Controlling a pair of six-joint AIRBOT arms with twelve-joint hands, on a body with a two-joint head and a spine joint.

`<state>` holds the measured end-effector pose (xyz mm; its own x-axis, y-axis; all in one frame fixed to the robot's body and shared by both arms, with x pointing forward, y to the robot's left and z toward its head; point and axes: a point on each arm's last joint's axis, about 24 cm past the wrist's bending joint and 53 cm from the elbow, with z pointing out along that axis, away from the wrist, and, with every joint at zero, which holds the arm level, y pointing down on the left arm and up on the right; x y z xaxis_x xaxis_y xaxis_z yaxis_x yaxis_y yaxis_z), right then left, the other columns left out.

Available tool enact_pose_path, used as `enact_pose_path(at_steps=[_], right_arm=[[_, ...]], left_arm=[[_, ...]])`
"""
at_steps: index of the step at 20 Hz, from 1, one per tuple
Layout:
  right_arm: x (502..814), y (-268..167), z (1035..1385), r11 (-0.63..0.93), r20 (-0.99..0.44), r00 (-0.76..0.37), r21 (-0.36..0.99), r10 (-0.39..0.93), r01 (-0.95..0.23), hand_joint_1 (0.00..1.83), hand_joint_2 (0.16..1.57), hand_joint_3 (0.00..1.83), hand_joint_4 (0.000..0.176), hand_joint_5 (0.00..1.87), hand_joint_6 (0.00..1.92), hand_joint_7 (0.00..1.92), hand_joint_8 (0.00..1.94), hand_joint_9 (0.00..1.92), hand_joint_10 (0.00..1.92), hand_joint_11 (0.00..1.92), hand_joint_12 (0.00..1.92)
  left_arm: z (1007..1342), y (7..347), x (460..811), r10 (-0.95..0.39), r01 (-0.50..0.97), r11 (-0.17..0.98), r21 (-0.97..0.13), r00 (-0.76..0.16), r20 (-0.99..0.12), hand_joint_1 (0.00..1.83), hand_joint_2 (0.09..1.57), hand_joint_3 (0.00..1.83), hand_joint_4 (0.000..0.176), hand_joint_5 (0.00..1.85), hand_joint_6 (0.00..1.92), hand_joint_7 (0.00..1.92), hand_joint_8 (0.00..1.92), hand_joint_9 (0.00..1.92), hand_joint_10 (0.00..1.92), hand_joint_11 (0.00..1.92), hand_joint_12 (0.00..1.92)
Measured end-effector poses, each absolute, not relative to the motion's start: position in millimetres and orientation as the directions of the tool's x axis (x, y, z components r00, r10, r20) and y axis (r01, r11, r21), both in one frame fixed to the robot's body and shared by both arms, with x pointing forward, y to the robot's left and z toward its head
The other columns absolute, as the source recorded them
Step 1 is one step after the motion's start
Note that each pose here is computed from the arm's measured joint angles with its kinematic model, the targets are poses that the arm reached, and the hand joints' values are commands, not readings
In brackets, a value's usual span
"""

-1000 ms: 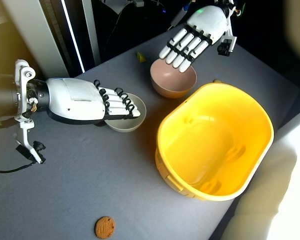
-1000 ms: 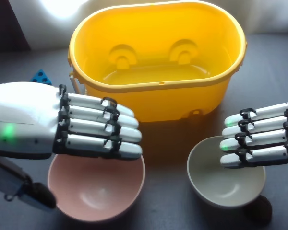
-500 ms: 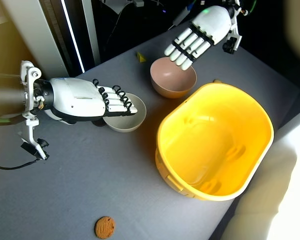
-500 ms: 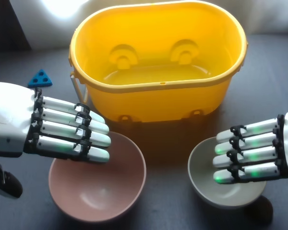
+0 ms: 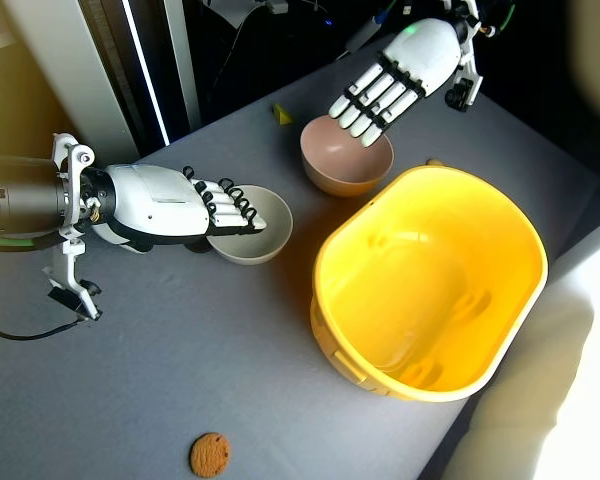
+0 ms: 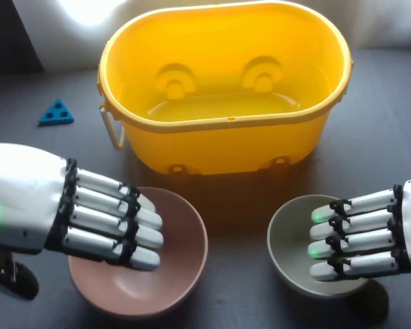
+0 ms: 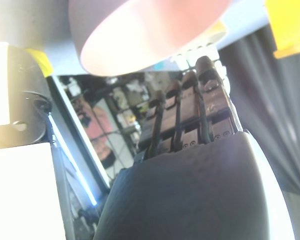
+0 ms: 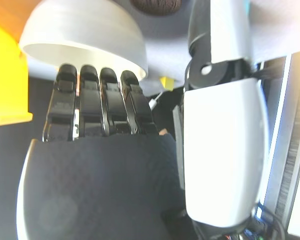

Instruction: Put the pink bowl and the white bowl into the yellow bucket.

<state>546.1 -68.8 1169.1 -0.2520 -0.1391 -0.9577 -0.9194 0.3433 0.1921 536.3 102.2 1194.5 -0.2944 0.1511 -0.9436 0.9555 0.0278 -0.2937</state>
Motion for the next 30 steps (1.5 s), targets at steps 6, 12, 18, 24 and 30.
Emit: enact_pose_path(at_steps=[6, 12, 18, 24, 30], right_arm=[[559.3, -65.1, 1162.1, 0.357, -0.955, -0.268, 0.207, -0.129, -0.911, 1.14, 0.91, 0.0, 0.0, 0.05, 0.01, 0.01, 0.0, 0.0, 0.0, 0.01, 0.0], [565.8, -57.7, 1158.2, 0.363, -0.953, -0.278, 0.219, -0.121, -0.906, 1.13, 0.92, 0.0, 0.0, 0.06, 0.01, 0.03, 0.01, 0.0, 0.0, 0.03, 0.02], [572.4, -56.6, 1157.9, 0.368, -0.956, -0.27, 0.21, -0.118, -0.906, 1.15, 0.92, 0.0, 0.0, 0.09, 0.01, 0.05, 0.01, 0.0, 0.0, 0.03, 0.04], [575.2, -53.8, 1164.1, 0.366, -0.959, -0.265, 0.212, -0.1, -0.906, 1.15, 0.93, 0.0, 0.0, 0.09, 0.0, 0.06, 0.0, 0.01, 0.0, 0.0, 0.17], [576.1, -52.6, 1166.9, 0.364, -0.963, -0.253, 0.202, -0.098, -0.909, 1.11, 1.0, 0.01, 0.0, 0.14, 0.01, 0.1, 0.01, 0.06, 0.01, 0.0, 0.34]], left_arm=[[1180.0, 94.2, 548.9, 0.168, 0.954, 0.061, -0.293, -0.299, -0.939, 1.07, 0.99, 0.0, 0.0, 0.04, 0.01, 0.04, 0.0, 0.03, 0.0, 0.0, 0.39], [1162.9, 95.6, 549.3, 0.211, 0.952, 0.076, -0.297, -0.307, -0.928, 1.02, 1.02, 0.0, 0.0, 0.02, 0.0, 0.04, 0.01, 0.04, 0.01, 0.0, 0.45], [1147.2, 99.5, 552.4, 0.24, 0.95, 0.1, -0.295, -0.311, -0.92, 1.03, 1.04, 0.01, 0.0, 0.0, 0.0, 0.03, 0.0, 0.04, 0.0, 0.0, 0.4], [1146.3, 96.0, 551.8, 0.238, 0.95, 0.094, -0.298, -0.312, -0.92, 1.05, 1.03, 0.0, 0.0, 0.0, 0.0, 0.06, 0.0, 0.07, 0.01, 0.0, 0.49], [1146.3, 96.0, 551.8, 0.238, 0.95, 0.094, -0.298, -0.312, -0.92, 1.15, 1.11, 0.02, 0.0, 0.07, 0.02, 0.11, 0.01, 0.1, 0.01, 0.0, 0.59]])
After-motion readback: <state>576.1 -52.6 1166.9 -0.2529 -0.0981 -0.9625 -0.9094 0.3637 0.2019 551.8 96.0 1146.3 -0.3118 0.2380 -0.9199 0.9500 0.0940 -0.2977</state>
